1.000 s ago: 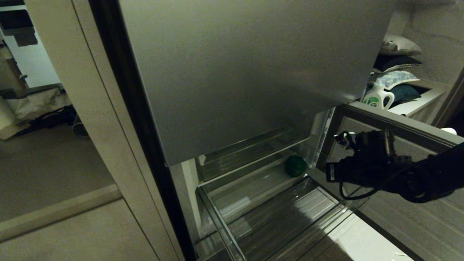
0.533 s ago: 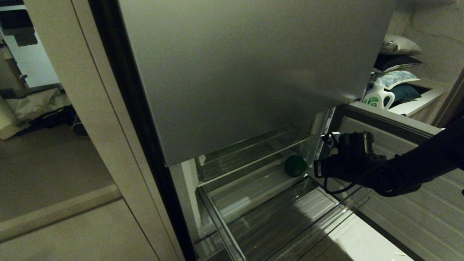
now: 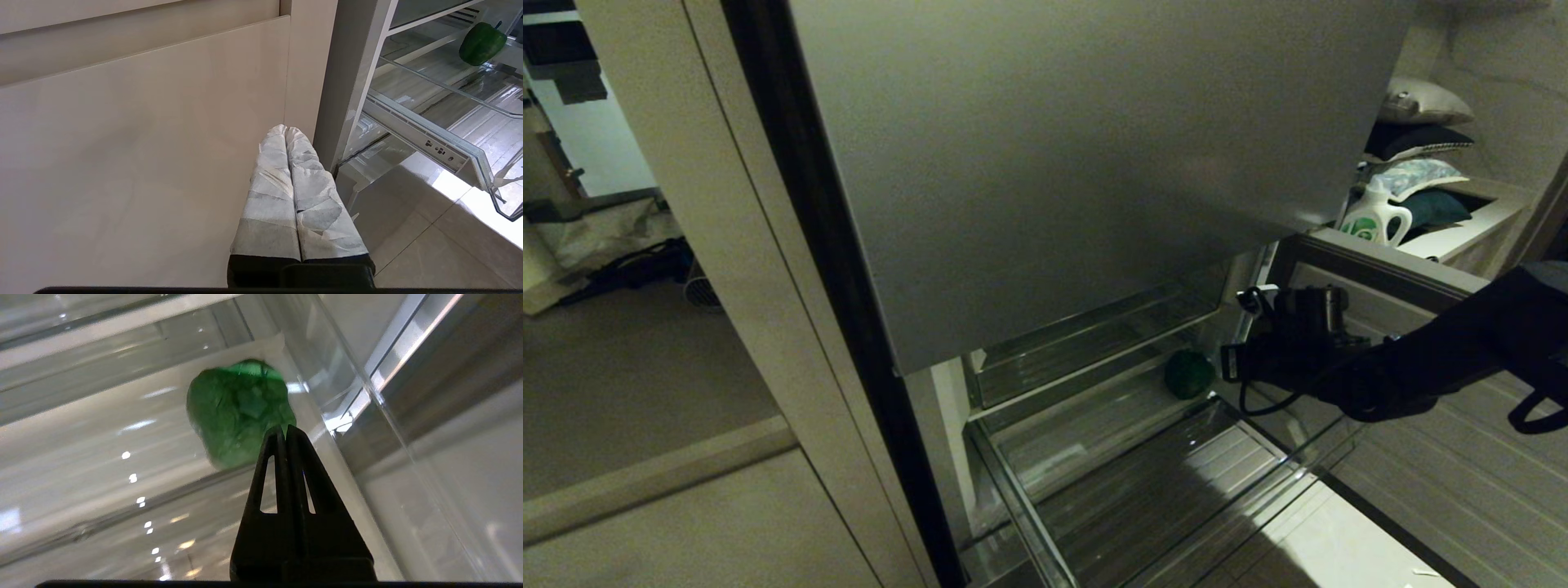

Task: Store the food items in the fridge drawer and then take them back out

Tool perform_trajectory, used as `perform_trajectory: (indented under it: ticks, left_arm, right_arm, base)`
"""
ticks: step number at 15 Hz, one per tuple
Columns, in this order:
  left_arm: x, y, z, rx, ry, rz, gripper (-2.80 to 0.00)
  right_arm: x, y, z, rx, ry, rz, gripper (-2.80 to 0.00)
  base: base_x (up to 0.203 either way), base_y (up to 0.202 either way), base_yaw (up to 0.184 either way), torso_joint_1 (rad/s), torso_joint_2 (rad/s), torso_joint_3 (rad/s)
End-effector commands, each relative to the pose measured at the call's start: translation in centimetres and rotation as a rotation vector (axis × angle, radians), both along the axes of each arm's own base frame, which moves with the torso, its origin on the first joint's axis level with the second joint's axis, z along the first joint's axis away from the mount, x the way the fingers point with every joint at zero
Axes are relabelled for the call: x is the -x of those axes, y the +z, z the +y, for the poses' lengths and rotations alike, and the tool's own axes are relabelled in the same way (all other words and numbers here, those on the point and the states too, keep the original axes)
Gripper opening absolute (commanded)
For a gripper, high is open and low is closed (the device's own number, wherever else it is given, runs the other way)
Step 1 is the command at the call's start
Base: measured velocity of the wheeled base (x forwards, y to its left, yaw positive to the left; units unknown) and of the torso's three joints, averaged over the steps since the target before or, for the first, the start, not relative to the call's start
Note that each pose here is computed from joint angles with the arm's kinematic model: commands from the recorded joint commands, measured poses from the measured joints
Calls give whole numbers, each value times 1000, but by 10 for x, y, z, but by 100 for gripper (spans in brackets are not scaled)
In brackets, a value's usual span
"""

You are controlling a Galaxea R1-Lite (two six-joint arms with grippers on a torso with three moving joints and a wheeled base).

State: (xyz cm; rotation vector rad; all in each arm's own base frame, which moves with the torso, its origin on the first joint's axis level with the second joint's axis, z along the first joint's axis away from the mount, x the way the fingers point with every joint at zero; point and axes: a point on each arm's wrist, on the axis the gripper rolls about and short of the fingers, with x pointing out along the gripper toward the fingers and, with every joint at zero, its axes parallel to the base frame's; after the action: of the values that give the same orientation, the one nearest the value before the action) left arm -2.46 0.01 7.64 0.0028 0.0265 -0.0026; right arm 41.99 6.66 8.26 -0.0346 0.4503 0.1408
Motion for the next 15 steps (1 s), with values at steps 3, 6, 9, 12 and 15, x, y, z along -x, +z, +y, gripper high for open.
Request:
perform_trajectory:
  ticks: [3,6,9,12,15]
  left_arm:
    - [0,0,0,0,-1,1,-280]
    - [0,0,0,0,-1,1,-280]
    - [0,0,0,0,-1,1,-280]
    - [0,0,0,0,0,1,-280]
    - [0,0,0,1,0,1,-280]
  right_arm:
    - [-13,-3,1,-12,-9,-18,0]
    - [-18,-6,2,-15,-7,-19,0]
    - [-24,-13,3,-21,-9,-15,0]
    - [-25,-19,4,-19,-3,-3,0]
    - [-27,-21,6,-19,2,-1,0]
  base:
    - [0,0,0,0,0,0]
    - [0,0,0,0,0,0]
    - [0,0,0,0,0,0]
    - [0,0,0,0,0,0]
    - [0,0,0,0,0,0]
